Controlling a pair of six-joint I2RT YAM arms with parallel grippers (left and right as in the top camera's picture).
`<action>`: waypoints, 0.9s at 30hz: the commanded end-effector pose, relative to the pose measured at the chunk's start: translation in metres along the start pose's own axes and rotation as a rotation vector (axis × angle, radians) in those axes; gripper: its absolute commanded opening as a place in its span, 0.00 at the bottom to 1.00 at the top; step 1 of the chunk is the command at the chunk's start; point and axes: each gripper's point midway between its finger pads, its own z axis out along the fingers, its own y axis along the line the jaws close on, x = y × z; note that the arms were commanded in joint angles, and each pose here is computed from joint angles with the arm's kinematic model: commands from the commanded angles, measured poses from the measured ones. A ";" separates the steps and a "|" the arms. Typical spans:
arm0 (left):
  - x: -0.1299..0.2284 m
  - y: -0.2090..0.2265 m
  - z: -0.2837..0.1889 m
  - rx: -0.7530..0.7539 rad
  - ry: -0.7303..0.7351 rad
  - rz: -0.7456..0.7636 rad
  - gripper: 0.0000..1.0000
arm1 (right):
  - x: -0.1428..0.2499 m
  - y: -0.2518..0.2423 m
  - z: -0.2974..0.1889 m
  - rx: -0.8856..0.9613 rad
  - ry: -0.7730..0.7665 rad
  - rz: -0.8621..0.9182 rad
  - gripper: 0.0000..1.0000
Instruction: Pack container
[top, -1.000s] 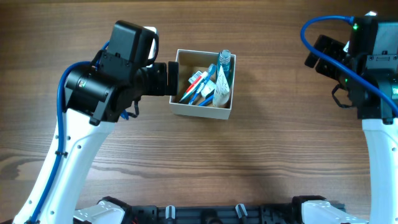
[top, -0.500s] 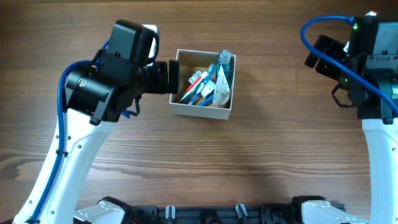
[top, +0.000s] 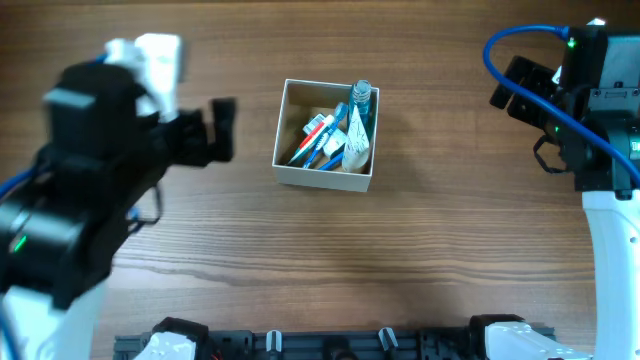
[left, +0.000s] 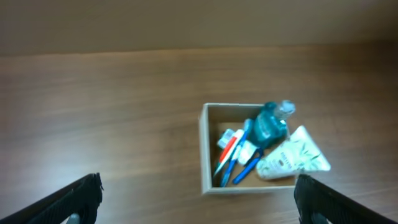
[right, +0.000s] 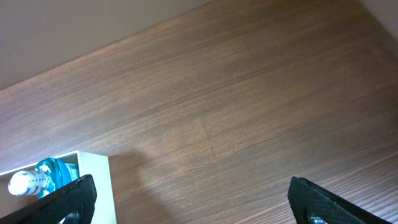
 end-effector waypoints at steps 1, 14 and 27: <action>0.004 0.020 -0.031 -0.023 -0.059 -0.030 1.00 | -0.006 0.001 -0.007 -0.010 -0.024 0.008 1.00; 0.079 0.047 -0.008 -0.063 -0.147 -0.076 1.00 | -0.006 0.001 -0.007 -0.010 -0.024 0.008 1.00; 0.186 0.051 0.051 0.006 -0.186 -0.086 1.00 | -0.006 0.001 -0.007 -0.010 -0.024 0.008 1.00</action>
